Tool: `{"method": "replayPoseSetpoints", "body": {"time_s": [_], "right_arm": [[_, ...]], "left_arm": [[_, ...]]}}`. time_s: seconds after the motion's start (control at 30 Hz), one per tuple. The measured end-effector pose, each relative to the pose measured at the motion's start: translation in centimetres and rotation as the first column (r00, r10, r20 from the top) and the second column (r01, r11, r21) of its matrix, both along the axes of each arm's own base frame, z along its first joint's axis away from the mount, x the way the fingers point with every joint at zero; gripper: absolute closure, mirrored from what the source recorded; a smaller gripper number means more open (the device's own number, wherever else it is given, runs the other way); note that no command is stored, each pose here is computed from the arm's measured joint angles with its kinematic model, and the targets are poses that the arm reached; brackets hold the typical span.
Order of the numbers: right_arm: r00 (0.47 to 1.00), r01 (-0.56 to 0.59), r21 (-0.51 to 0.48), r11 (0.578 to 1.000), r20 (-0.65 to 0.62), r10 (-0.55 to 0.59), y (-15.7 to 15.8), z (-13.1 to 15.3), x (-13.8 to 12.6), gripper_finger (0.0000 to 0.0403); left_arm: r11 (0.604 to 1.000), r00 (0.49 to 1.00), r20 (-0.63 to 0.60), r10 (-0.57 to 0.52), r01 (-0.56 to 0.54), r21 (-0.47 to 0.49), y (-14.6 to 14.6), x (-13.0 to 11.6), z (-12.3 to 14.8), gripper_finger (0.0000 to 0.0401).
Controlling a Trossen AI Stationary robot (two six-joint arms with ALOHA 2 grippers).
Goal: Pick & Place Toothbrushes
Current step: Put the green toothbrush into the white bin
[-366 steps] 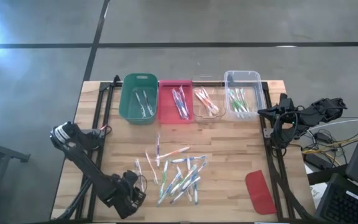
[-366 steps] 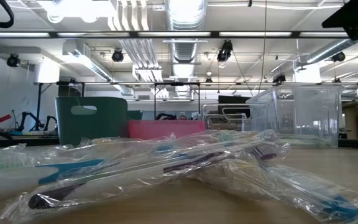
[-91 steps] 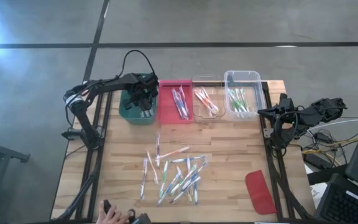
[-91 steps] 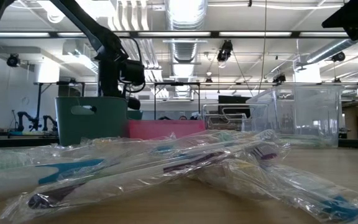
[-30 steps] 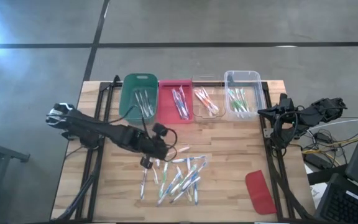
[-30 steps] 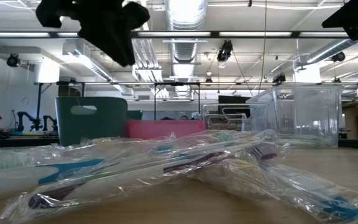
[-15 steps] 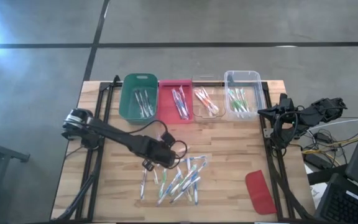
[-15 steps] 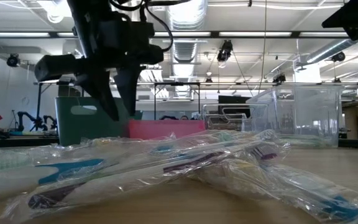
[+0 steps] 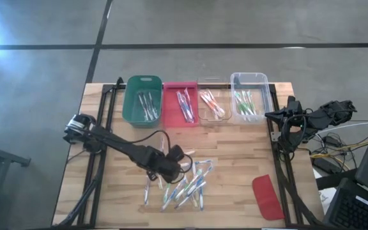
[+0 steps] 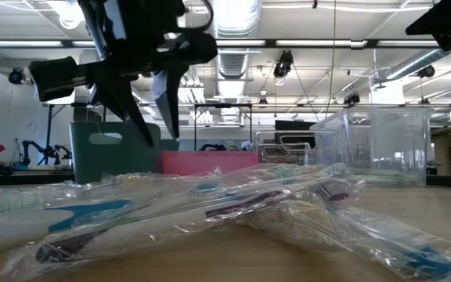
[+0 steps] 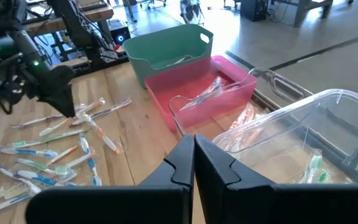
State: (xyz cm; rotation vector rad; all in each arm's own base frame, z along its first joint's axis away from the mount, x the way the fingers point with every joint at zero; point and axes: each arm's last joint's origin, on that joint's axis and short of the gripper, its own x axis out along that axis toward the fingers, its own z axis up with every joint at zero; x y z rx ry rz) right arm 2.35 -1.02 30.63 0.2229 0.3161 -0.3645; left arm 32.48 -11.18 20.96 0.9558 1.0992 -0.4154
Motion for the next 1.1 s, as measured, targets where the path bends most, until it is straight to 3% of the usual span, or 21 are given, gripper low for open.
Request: {"method": "replayPoseSetpoints", "body": {"time_s": [0.3,0.83,1.1], "right_arm": [[1.000,0.000,0.000,1.000,0.000,0.000,0.0,0.0,0.0,0.0394],[1.000,0.000,0.000,1.000,0.000,0.000,0.0,0.0,0.0,0.0394],[1.000,0.000,0.000,1.000,0.000,0.000,0.0,0.0,0.0,0.0394]], "left_arm": [[0.995,0.993,0.081,-0.091,0.093,-0.021,-1.4,0.5,0.4,0.0259],[0.977,0.976,0.064,-0.210,0.212,-0.024,-2.5,0.1,0.3,0.0259],[0.966,0.969,0.045,-0.243,0.246,-0.080,-2.9,0.0,0.0,0.0260]]}}
